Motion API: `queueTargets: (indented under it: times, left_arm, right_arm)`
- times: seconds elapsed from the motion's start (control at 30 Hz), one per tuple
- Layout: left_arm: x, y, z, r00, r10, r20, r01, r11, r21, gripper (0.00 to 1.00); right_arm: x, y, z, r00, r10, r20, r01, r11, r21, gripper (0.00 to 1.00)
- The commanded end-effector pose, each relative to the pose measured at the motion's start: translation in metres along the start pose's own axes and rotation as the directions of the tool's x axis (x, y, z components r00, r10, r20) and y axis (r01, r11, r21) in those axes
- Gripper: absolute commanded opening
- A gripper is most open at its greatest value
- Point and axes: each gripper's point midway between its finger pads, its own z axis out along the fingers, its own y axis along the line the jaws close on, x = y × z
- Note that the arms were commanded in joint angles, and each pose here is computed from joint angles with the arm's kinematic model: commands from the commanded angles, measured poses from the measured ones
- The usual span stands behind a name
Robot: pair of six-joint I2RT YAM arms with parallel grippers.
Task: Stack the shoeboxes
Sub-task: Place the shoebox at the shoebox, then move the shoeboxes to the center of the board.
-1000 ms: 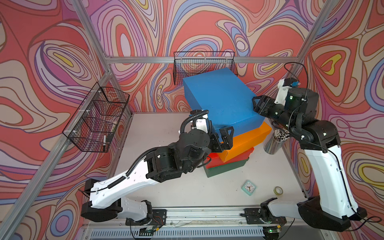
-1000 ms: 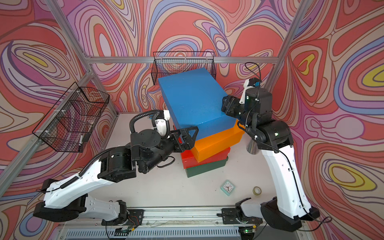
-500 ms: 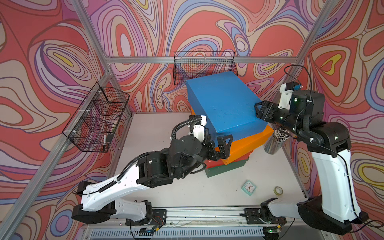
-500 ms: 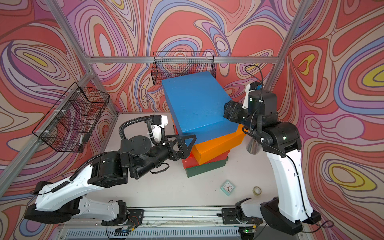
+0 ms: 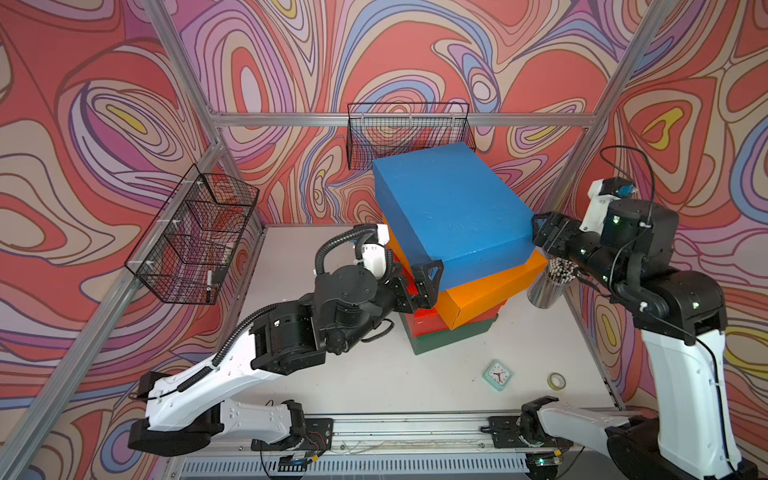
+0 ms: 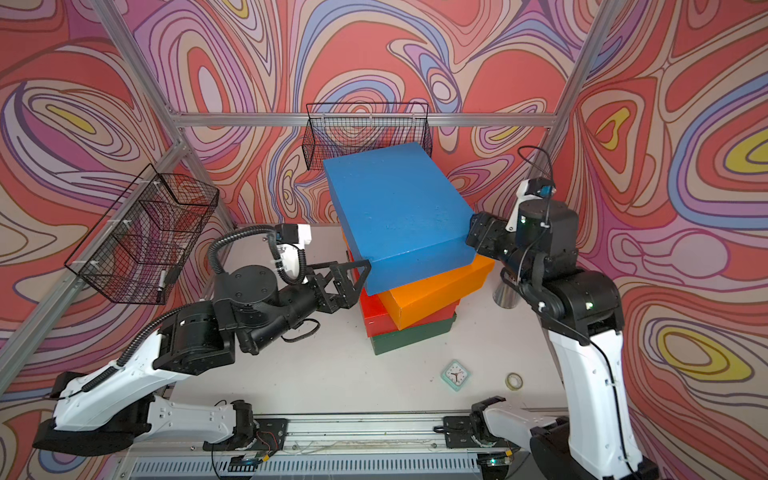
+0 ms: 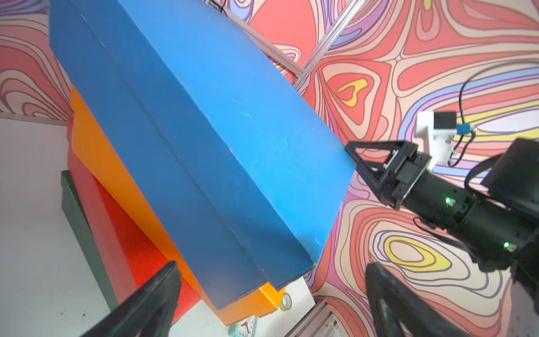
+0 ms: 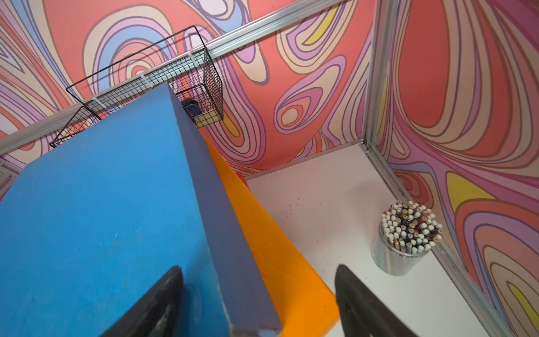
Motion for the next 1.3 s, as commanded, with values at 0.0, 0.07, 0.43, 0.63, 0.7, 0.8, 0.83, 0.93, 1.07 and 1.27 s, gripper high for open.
queueTargets:
  times: [0.0, 0.07, 0.43, 0.63, 0.7, 0.8, 0.83, 0.93, 1.07, 1.27]
  left_arm:
    - [-0.014, 0.015, -0.013, 0.999, 0.021, 0.046, -0.019, 0.999, -0.044, 0.99]
    - [-0.014, 0.02, -0.012, 0.999, 0.027, 0.045, -0.024, 0.998, -0.064, 0.99]
    - [-0.02, 0.072, -0.01, 0.998, -0.004, 0.062, 0.016, 0.982, -0.188, 0.49]
    - [-0.014, 0.122, 0.002, 0.997, -0.073, 0.028, 0.078, 0.949, -0.306, 0.08]
    - [-0.005, 0.146, 0.013, 0.989, -0.149, -0.006, 0.138, 0.931, -0.338, 0.02]
    - [0.006, 0.172, 0.023, 0.972, -0.232, -0.028, 0.206, 0.908, -0.366, 0.0]
    - [0.009, 0.179, 0.025, 0.969, -0.244, -0.031, 0.215, 0.902, -0.374, 0.0]
    - [0.014, 0.196, 0.03, 0.96, -0.279, -0.036, 0.242, 0.883, -0.401, 0.0]
    - [0.021, 0.217, 0.036, 0.945, -0.324, -0.043, 0.276, 0.861, -0.427, 0.0]
    - [0.039, 0.249, 0.051, 0.922, -0.384, -0.06, 0.315, 0.829, -0.463, 0.01]
  right_arm:
    - [0.02, -0.022, -0.006, 0.999, 0.031, -0.021, -0.029, 0.997, 0.071, 0.81]
    - [0.024, -0.027, -0.01, 0.999, 0.046, -0.01, -0.045, 0.996, 0.077, 0.81]
    - [0.07, -0.059, -0.019, 0.996, 0.083, -0.033, -0.077, 0.986, 0.147, 0.29]
    - [0.132, -0.072, 0.006, 0.979, 0.152, -0.137, -0.127, 0.976, 0.177, 0.0]
    - [0.15, -0.078, 0.013, 0.971, 0.171, -0.168, -0.136, 0.971, 0.198, 0.0]
    - [0.171, -0.085, 0.021, 0.962, 0.184, -0.202, -0.137, 0.965, 0.225, 0.0]
    - [0.178, -0.087, 0.023, 0.96, 0.187, -0.21, -0.138, 0.963, 0.23, 0.0]
    - [0.199, -0.094, 0.031, 0.95, 0.208, -0.231, -0.148, 0.956, 0.251, 0.0]
    - [0.234, -0.104, 0.046, 0.931, 0.237, -0.279, -0.154, 0.945, 0.287, 0.0]
    - [0.27, -0.111, 0.065, 0.916, 0.285, -0.281, -0.202, 0.935, 0.291, 0.0]
